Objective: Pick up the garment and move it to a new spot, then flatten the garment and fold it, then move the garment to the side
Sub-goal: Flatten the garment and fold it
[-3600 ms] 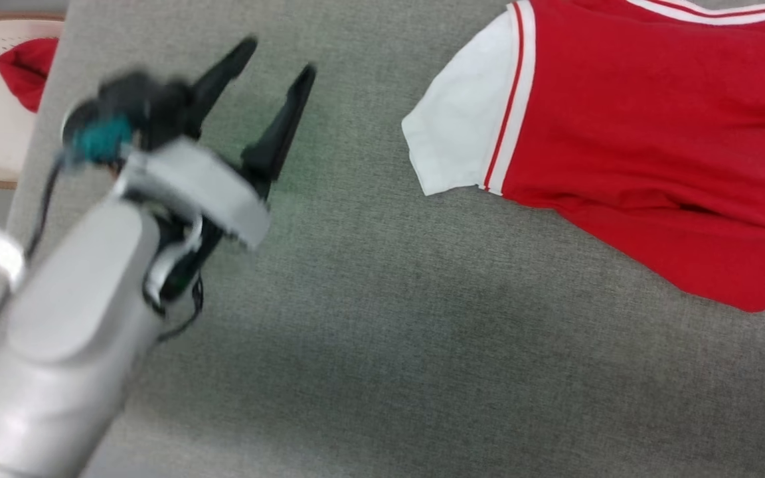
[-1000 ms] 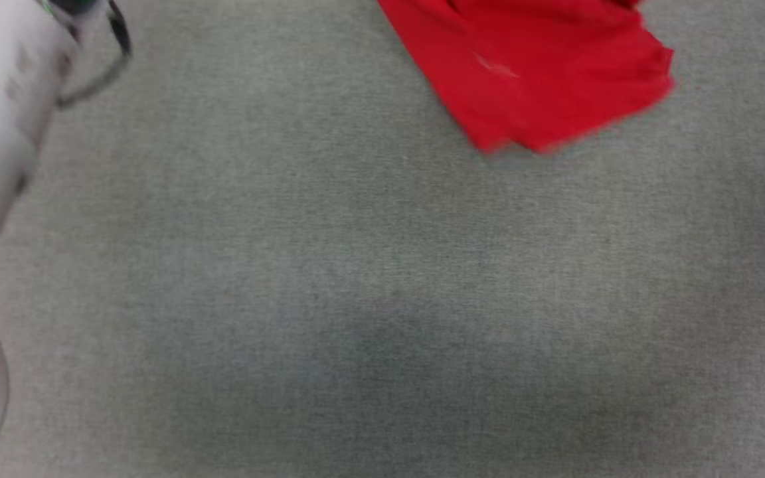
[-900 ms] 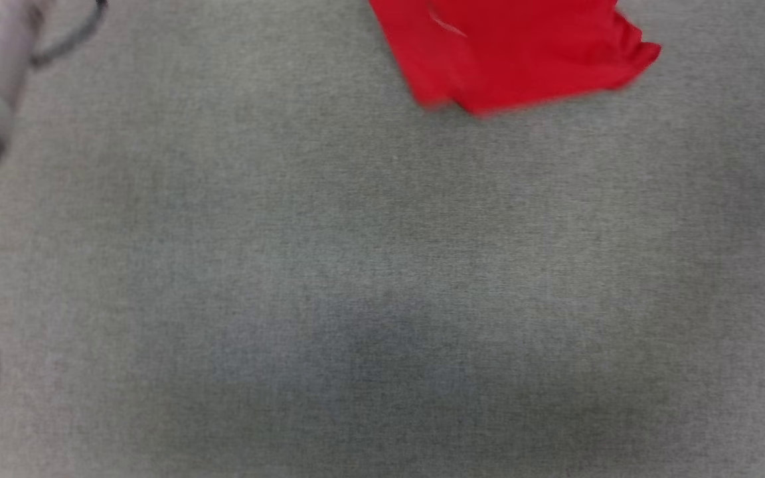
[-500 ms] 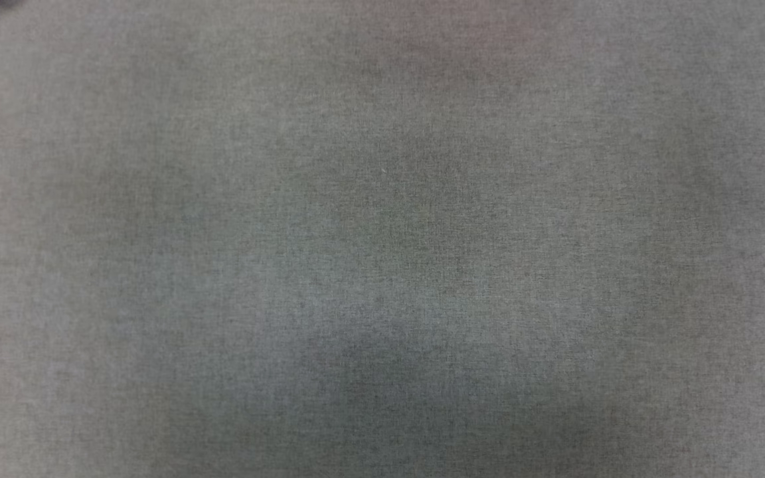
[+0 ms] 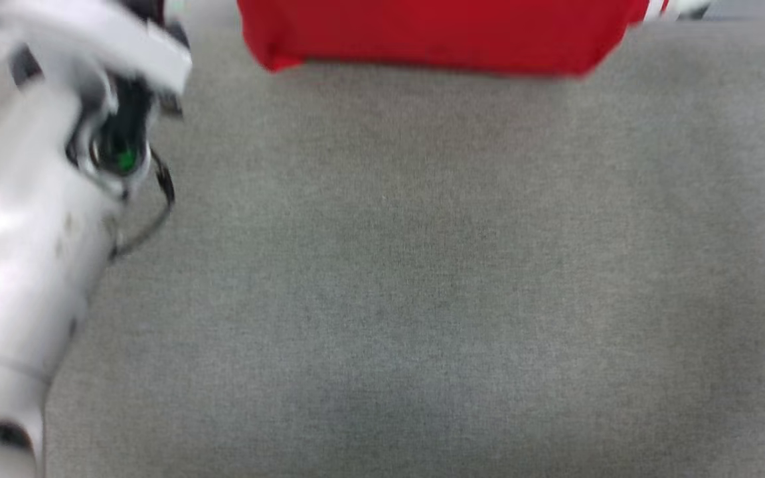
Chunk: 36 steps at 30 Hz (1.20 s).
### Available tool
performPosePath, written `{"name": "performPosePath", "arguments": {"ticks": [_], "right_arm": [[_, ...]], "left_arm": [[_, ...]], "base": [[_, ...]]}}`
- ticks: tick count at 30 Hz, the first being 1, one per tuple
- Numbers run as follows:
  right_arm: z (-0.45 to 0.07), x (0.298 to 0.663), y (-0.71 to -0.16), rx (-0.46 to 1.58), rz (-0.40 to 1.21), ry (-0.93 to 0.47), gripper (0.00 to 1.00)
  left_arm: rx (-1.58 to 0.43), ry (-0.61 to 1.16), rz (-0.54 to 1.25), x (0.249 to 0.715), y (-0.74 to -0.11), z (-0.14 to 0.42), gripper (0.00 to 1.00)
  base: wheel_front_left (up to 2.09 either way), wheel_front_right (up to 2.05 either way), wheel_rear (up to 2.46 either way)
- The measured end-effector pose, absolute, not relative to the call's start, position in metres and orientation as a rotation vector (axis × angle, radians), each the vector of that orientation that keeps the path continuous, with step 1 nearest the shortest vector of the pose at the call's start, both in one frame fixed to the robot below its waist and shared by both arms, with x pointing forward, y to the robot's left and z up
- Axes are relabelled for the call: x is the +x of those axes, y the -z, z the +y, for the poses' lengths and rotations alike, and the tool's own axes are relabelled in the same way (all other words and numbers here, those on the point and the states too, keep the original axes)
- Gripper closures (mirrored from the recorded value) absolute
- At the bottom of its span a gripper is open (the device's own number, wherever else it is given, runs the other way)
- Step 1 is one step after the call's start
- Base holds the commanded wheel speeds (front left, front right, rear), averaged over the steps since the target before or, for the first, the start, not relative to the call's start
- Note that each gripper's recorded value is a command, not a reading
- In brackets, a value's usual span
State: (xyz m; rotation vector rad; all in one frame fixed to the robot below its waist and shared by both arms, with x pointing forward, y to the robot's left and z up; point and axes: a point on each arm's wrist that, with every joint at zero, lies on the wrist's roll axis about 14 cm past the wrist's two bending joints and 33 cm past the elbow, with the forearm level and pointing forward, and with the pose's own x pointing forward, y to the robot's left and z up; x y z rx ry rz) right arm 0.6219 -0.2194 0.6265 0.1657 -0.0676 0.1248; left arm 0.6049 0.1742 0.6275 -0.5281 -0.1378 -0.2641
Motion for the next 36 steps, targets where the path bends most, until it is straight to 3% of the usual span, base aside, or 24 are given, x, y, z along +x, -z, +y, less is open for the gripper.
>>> {"name": "performPosePath", "arguments": {"ticks": [9, 20, 31, 36], "right_arm": [[-0.226, 0.547, -0.574, 0.275, 0.089, -0.202, 1.0], [-0.246, 0.453, -0.524, 0.29, 0.291, -0.196, 1.0], [-0.234, 0.376, -0.492, 0.234, 0.523, -0.268, 1.0], [-0.229, 0.358, -0.488, 0.231, 0.576, -0.277, 1.0]], "left_arm": [[-0.639, 0.225, -0.051, 0.533, -0.569, 0.191, 1.0], [-0.727, 0.175, 0.1, 0.44, -0.498, 0.194, 1.0], [-0.699, 0.151, 0.215, 0.386, -0.458, 0.199, 1.0], [-0.703, 0.138, 0.219, 0.381, -0.457, 0.203, 1.0]], "base": [[0.0, 0.0, 0.0], [0.0, 0.0, 0.0], [0.0, 0.0, 0.0], [0.0, 0.0, 0.0]]}}
